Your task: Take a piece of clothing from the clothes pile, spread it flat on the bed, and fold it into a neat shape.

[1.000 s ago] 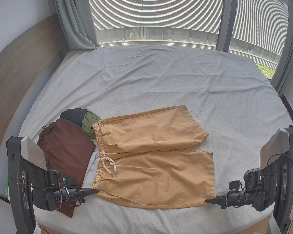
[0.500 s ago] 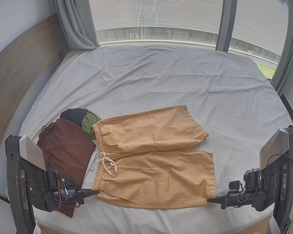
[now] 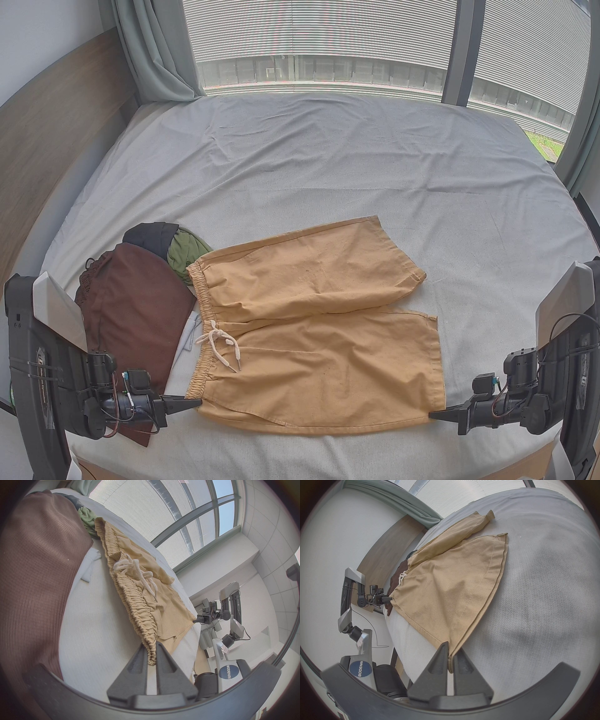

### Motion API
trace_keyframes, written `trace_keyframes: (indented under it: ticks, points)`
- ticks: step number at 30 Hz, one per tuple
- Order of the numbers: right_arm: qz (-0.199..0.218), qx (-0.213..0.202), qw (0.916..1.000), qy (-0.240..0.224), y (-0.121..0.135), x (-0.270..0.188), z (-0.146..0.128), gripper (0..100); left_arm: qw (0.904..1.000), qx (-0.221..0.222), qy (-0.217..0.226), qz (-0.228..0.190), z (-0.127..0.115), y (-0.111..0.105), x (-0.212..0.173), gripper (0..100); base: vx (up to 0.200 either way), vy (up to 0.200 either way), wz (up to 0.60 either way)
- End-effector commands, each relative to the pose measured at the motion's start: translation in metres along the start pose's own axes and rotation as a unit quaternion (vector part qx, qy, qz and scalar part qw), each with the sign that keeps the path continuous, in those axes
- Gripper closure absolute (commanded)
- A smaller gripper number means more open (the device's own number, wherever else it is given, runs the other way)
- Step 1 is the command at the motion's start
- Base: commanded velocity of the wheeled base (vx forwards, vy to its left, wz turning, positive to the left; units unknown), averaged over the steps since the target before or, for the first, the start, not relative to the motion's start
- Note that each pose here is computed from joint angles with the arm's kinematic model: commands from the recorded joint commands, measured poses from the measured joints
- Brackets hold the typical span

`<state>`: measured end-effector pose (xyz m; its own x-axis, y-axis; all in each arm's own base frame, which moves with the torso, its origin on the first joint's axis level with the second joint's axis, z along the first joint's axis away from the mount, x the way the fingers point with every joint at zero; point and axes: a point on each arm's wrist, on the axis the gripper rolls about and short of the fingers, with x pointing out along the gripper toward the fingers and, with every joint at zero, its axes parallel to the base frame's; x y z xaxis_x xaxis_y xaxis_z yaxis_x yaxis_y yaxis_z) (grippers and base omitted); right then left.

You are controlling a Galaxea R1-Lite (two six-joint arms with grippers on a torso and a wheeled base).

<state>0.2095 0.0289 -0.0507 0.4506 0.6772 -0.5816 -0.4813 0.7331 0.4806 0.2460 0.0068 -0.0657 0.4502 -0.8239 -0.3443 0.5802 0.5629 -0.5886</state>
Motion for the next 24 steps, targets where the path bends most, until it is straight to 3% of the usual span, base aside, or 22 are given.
trace_keyframes:
  ticks: [1,14,24]
  points:
    - [-0.003,0.0,1.0,0.003,-0.002,-0.004,-0.004,100,0.9999,-0.014,0.007,-0.001,-0.002,-0.017,-0.01,100,0.0,0.0,0.0]
    - [0.008,-0.011,0.9999,0.001,-0.004,-0.008,-0.005,100,0.9997,0.009,0.023,0.005,-0.018,-0.024,-0.021,100,0.0,0.0,0.0]
    - [0.034,-0.04,0.9978,-0.04,-0.001,-0.011,0.014,100,0.9988,0.047,-0.007,-0.011,0.007,-0.017,-0.011,100,0.0,0.0,0.0]
